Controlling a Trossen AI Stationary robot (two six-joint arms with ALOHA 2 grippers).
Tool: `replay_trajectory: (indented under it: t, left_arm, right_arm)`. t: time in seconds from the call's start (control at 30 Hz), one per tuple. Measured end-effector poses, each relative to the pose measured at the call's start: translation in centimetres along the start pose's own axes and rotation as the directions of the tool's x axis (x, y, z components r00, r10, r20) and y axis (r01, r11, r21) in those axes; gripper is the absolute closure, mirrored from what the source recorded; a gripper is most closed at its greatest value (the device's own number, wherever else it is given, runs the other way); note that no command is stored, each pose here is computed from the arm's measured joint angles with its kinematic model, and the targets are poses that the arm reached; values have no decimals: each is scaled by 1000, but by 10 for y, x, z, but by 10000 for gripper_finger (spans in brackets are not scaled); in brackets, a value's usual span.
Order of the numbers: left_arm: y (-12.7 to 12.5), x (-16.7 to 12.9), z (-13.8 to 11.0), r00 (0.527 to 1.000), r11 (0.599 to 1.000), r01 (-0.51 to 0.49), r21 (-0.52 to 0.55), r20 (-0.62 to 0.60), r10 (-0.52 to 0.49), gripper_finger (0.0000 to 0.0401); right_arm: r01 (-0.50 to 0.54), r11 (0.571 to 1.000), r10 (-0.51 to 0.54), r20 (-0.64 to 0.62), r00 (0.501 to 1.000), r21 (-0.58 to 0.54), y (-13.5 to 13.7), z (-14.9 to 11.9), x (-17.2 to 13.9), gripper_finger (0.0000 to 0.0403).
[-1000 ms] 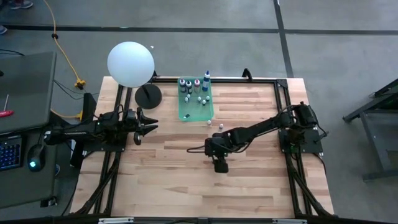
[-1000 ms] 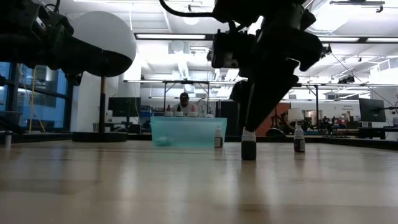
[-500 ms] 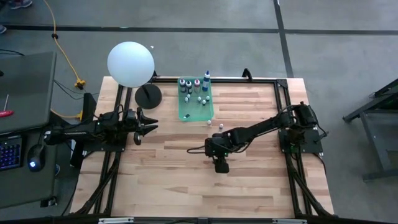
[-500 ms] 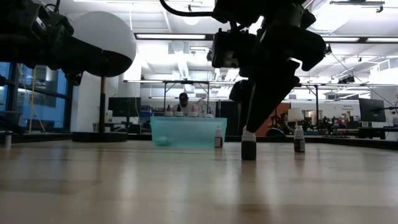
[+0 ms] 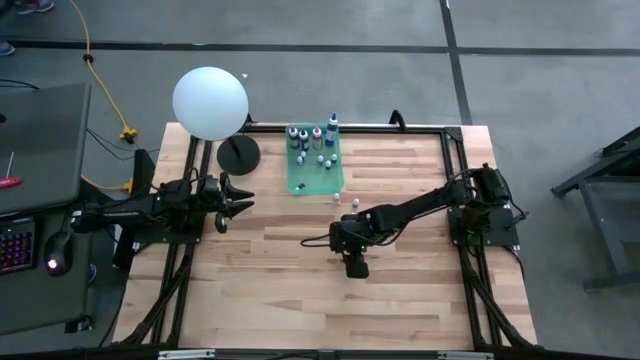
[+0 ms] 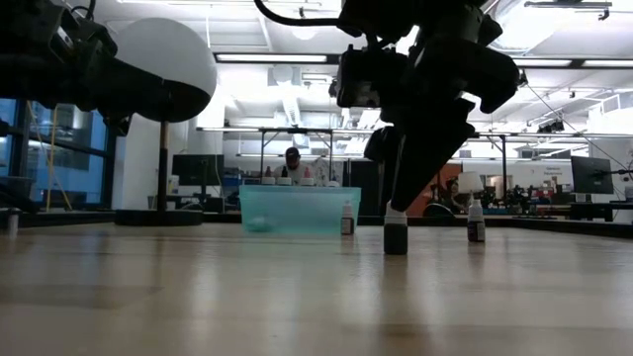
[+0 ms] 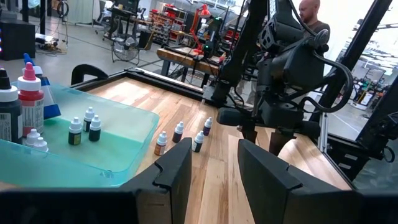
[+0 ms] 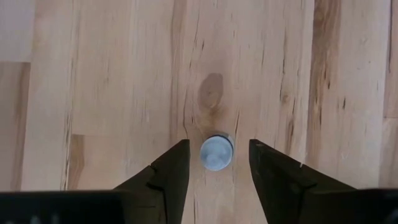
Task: Pick & Place food coloring
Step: Put the small green food coloring bottle into the blue bin
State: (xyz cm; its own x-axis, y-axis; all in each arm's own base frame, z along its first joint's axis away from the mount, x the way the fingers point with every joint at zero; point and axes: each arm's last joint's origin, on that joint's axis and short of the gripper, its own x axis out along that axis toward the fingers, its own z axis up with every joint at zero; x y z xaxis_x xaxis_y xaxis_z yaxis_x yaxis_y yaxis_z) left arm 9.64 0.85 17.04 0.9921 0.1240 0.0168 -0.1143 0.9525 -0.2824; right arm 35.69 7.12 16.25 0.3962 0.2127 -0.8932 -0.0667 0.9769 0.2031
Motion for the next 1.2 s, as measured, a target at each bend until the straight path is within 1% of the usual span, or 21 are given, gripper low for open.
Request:
replay_trajectory:
  t: [0.23,0.53,0.8,1.2]
  left_arm:
    - [0,0,0,1000,1000,0,0,0,0,272]
    - [0,0,0,1000,1000,0,0,0,0,272]
    - [0,0,0,1000,1000,0,0,0,0,272]
    - [0,0,0,1000,1000,0,0,1,0,272]
  right_arm:
    - [-3,1000,3,-1,1000,-6,2,-1,0,251]
    - [1,1000,-1,-22,1000,4,1,-2,6,271]
    - [0,1000,0,-16,1000,4,1,-2,6,290]
    - [0,1000,1,-11,1000,11,1,-1,6,340]
